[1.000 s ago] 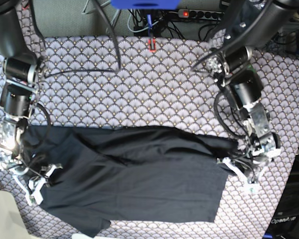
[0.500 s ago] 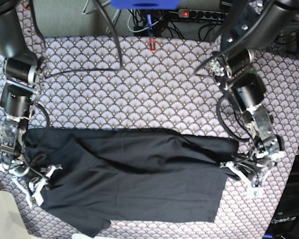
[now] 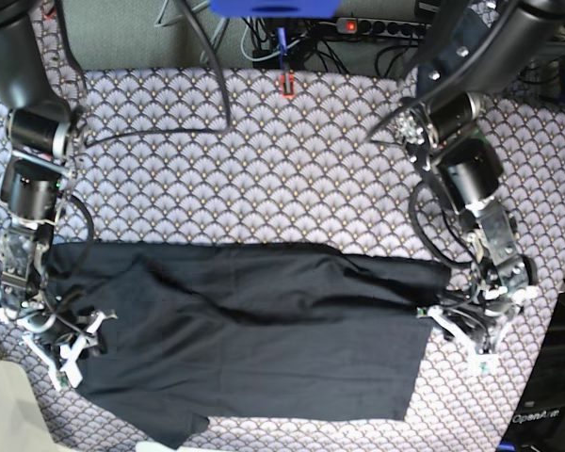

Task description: Fold the T-shirt properly

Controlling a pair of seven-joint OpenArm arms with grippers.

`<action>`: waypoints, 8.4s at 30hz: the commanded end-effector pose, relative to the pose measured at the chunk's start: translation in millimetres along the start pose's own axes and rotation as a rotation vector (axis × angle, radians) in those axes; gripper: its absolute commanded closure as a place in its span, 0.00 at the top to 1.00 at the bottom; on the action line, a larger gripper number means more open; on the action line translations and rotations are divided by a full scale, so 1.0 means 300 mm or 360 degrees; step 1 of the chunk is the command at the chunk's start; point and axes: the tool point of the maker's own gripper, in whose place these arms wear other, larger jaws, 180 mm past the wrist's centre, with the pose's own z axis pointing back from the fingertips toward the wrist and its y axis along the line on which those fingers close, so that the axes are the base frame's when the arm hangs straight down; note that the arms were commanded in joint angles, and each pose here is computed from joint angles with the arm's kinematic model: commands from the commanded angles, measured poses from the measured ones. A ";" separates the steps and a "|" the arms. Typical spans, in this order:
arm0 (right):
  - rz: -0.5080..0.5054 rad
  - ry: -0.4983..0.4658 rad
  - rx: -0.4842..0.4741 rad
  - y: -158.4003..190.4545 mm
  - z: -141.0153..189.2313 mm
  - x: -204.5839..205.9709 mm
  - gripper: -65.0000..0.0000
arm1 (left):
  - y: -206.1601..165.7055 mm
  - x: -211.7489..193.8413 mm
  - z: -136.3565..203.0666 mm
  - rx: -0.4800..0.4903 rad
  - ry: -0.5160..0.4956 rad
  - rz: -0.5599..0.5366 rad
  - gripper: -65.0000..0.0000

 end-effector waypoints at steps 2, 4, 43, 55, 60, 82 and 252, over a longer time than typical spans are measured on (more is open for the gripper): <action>0.0006 -0.0107 -0.0031 -0.041 0.020 0.084 0.41 | 0.025 0.099 0.018 0.0027 -0.0124 0.0001 0.20; 0.0006 -0.0089 -0.0027 -0.034 0.020 0.060 0.41 | 0.026 0.095 0.019 0.0028 -0.0111 0.0001 0.20; -0.0349 0.0116 -0.0249 -0.324 0.189 -0.431 0.42 | 0.088 -0.296 0.061 0.0082 0.0222 0.0018 0.21; -0.0389 0.0177 -0.0173 -0.214 0.166 -0.538 0.41 | 0.089 -0.308 0.063 0.0084 0.0232 0.0019 0.21; -0.0404 0.0163 -0.0147 -0.175 0.155 -0.558 0.30 | 0.092 -0.309 0.062 0.0093 0.0233 0.0026 0.21; -0.0399 0.0178 -0.0134 -0.162 0.149 -0.562 0.19 | 0.014 -0.264 0.005 -0.0005 0.0091 0.0082 0.31; -0.0217 0.0093 -0.0605 0.052 0.785 -0.869 0.28 | 0.268 -0.780 0.586 0.0485 0.0570 -0.0038 0.03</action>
